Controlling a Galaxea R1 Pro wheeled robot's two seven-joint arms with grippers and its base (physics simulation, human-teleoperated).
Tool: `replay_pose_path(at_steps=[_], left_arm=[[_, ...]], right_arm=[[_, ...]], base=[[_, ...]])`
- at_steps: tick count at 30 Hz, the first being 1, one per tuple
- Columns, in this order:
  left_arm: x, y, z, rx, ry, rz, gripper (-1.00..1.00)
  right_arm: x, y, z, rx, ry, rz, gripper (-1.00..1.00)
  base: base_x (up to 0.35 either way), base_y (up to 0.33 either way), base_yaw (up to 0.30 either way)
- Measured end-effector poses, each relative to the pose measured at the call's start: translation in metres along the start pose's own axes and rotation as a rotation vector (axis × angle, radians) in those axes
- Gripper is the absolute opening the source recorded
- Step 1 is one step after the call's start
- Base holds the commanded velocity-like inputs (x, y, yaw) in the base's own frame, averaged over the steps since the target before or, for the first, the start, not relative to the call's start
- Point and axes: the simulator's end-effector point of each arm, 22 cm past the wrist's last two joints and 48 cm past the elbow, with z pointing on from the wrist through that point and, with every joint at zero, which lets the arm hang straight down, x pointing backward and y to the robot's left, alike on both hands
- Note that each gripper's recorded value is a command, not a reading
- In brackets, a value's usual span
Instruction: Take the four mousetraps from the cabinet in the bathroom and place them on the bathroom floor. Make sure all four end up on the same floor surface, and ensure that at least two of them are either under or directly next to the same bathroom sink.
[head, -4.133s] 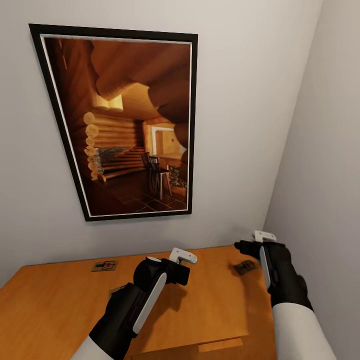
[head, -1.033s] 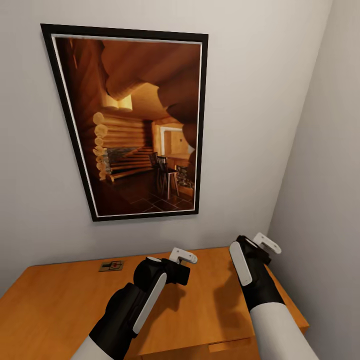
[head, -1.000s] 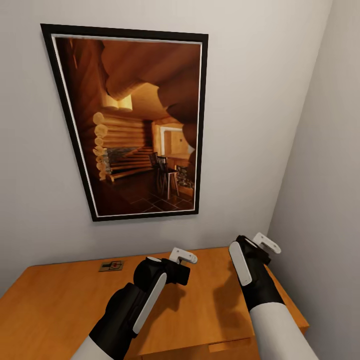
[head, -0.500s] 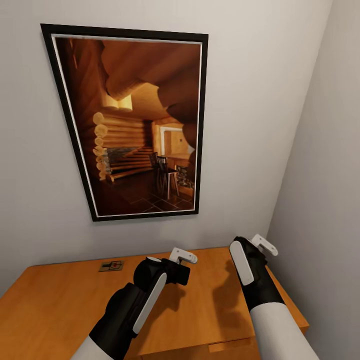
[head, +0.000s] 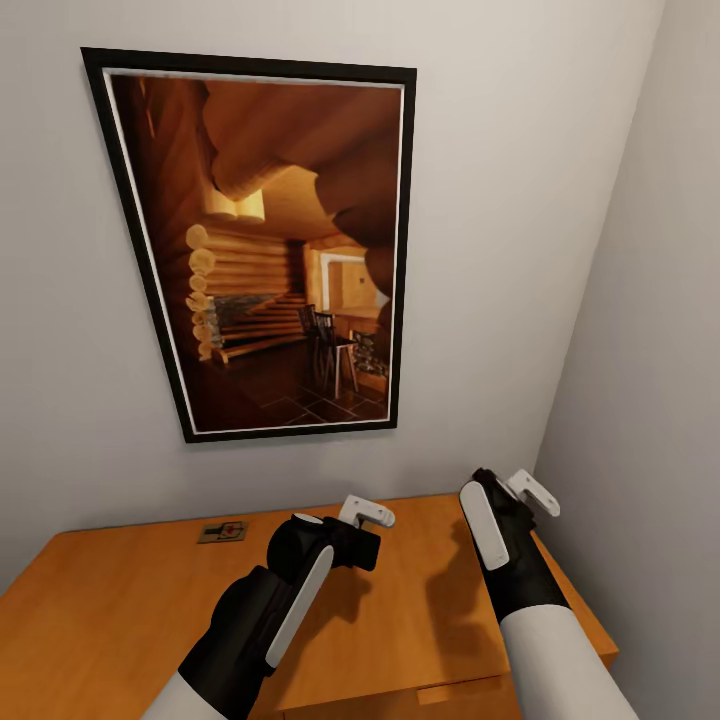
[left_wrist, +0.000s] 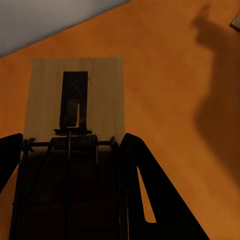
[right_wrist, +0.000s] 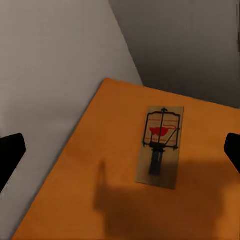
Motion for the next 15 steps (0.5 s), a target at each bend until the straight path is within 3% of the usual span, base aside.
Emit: replay_pose_path(at_steps=[9,15], left_arm=[[0.0,-0.0002,0.0,0.001,0.0,0.0,-1.0],[0.0,-0.0003,0.0,0.001,0.0,0.0,-1.0]], right_arm=[[-0.0054,0.0029,-0.0017,-0.009,-0.018,0.009,1.0],[-0.0087,0.0033,-0.002,-0.019,0.002,-0.047,1.0]], base=[[0.0,0.0,0.0],[0.0,0.0,0.0]])
